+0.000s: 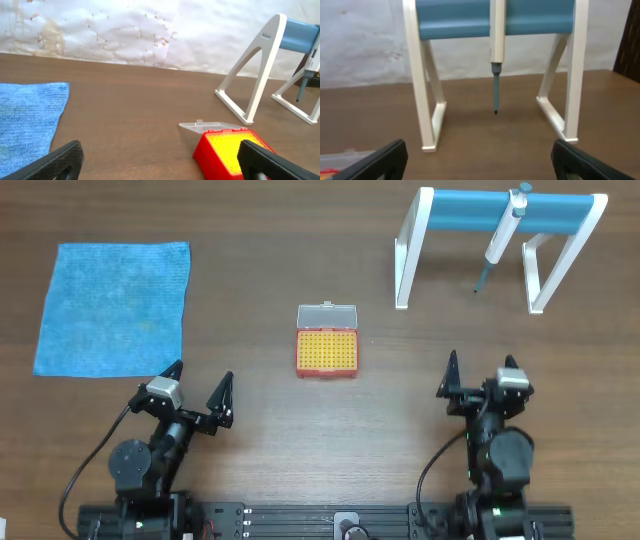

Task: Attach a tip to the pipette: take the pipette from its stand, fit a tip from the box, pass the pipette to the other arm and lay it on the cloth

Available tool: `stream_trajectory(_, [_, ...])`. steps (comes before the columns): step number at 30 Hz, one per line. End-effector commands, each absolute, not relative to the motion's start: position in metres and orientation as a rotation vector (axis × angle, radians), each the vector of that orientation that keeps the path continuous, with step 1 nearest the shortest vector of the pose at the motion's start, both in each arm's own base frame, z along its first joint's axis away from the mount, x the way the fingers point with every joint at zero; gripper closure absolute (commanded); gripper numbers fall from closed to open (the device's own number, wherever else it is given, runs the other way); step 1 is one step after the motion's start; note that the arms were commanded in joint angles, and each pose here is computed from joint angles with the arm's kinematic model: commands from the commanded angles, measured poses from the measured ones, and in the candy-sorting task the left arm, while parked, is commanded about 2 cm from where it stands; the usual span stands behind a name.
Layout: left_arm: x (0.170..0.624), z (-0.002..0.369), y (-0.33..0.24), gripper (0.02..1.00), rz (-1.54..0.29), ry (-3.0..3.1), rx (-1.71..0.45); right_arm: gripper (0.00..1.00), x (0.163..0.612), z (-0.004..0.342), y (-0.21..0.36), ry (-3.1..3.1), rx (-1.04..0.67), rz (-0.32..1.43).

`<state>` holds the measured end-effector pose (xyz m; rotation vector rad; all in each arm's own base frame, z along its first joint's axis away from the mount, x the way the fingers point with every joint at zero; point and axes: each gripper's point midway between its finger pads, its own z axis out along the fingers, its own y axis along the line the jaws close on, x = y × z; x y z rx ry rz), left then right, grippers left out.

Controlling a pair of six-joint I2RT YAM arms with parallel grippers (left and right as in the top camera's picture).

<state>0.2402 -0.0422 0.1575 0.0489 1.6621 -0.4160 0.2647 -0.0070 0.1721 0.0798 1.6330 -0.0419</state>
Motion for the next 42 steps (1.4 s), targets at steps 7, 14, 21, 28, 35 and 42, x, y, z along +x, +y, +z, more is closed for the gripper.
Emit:
stream_trajectory(7, [0.24, 0.155, -0.043, 0.023, -0.423, 1.668, 0.054, 0.077, 0.38, 0.229, -0.018, 1.603, 0.026, -0.258])
stream_trajectory(14, [0.24, 0.155, -0.043, 0.023, -0.423, 1.668, 0.054, 0.077, 0.421, 0.215, -0.06, 1.604, 0.137, -0.382])
stream_trajectory(21, [0.24, 0.155, -0.043, 0.023, -0.423, 1.668, 0.055, 0.077, 0.455, 0.195, -0.051, 1.689, 0.014, -0.241])
stream_trajectory(28, [0.24, 0.155, -0.043, 0.023, -0.423, 1.668, 0.054, 0.08, 0.461, 0.183, -0.045, 1.789, -0.047, -0.078])
stream_trajectory(35, [0.24, 0.155, -0.043, 0.023, -0.423, 1.668, 0.054, 0.08, 0.477, 0.187, -0.057, 1.797, -0.038, -0.073])
stream_trajectory(42, [0.24, 0.155, -0.043, 0.023, -0.423, 1.668, 0.054, 0.117, 0.496, 0.183, -0.06, 1.793, -0.044, -0.066])
